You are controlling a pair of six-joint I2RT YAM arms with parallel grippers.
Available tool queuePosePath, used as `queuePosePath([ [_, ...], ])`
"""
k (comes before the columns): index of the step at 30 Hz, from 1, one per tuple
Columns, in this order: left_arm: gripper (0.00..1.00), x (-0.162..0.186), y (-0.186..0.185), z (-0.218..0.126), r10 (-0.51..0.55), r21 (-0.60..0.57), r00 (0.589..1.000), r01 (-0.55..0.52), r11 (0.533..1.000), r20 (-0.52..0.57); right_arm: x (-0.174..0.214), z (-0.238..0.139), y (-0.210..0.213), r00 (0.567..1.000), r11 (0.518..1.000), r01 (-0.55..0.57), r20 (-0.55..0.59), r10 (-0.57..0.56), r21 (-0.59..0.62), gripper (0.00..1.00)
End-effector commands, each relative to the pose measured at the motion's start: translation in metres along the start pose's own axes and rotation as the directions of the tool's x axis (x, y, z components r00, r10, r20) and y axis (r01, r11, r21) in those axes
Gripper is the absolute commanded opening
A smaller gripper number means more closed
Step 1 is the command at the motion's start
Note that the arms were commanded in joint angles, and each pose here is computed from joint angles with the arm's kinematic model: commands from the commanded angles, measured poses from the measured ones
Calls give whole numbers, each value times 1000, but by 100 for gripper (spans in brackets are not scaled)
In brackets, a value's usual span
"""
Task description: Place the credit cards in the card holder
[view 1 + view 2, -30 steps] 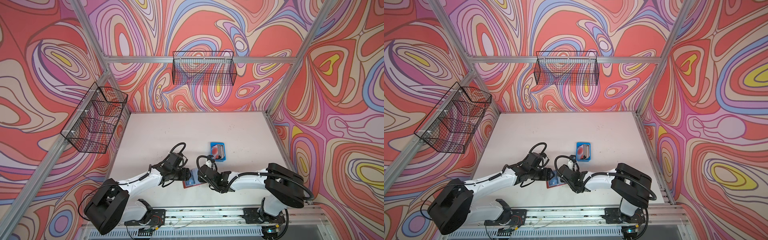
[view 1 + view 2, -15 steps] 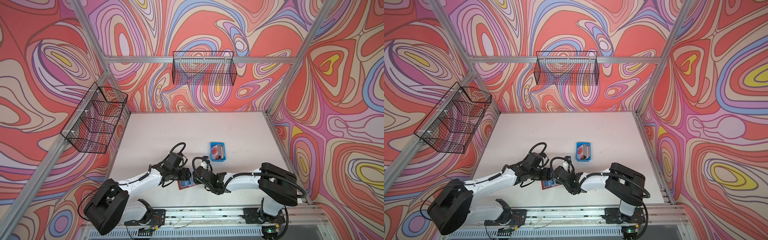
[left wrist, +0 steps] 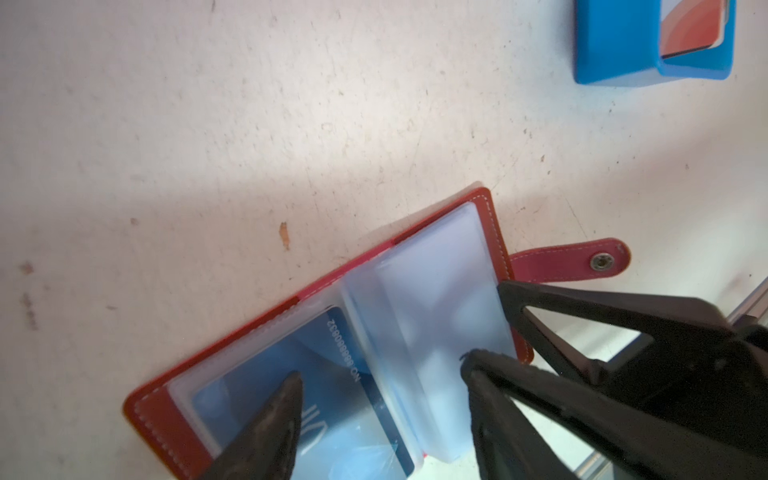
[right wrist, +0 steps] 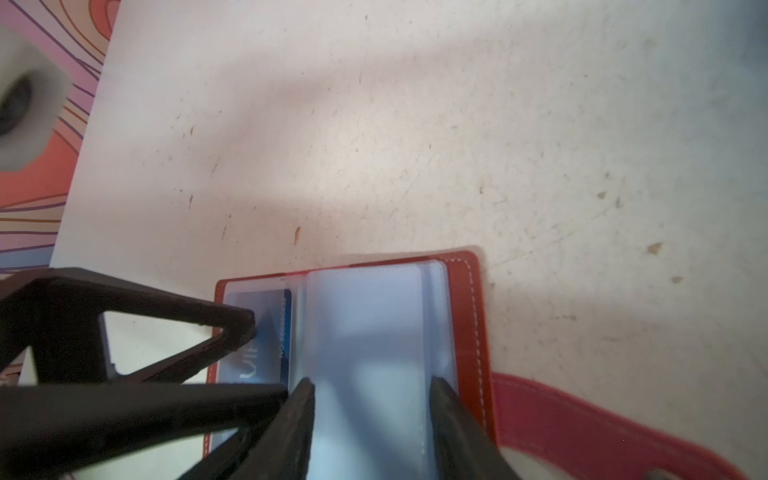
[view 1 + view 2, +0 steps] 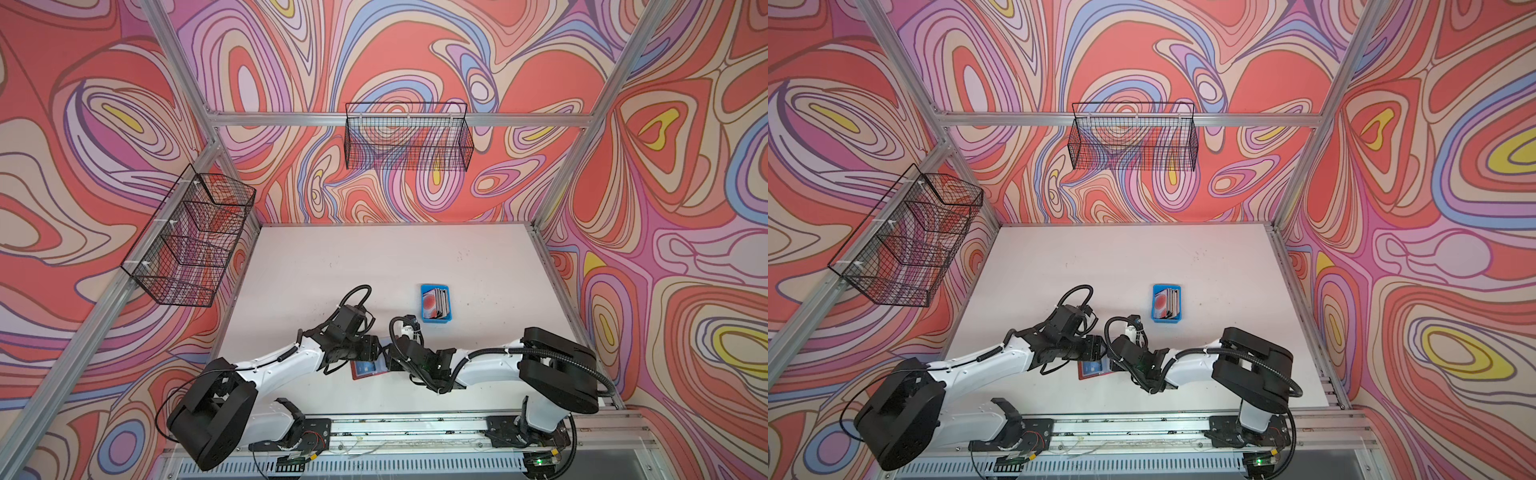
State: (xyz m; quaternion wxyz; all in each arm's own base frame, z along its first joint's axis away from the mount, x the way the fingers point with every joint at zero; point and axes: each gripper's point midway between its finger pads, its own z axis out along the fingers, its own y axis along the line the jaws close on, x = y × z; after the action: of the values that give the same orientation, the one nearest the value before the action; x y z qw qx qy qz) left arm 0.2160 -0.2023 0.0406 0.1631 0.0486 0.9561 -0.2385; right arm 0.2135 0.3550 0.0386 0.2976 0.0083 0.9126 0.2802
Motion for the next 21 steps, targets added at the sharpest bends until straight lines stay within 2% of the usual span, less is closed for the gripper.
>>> queuePosePath([
  [1,65,-2,1,-4,-1,-19,1000,2,1000,16,-3,-7,19,999,995,-33,8,34,-96,47],
  [9,65,-8,8,-15,0,-61,998,4,998,71,-5,-14,26,997,980,-72,22,77,-184,46],
  [16,66,-19,15,-39,2,-100,983,17,995,184,-6,-19,44,997,960,-64,14,70,-274,46],
  [17,66,-11,25,-37,-3,-123,984,25,992,179,-6,-18,46,998,958,-64,10,69,-278,46],
  [21,67,-14,34,-50,-4,-158,971,44,986,240,-3,-14,50,998,954,-64,-2,66,-293,46],
])
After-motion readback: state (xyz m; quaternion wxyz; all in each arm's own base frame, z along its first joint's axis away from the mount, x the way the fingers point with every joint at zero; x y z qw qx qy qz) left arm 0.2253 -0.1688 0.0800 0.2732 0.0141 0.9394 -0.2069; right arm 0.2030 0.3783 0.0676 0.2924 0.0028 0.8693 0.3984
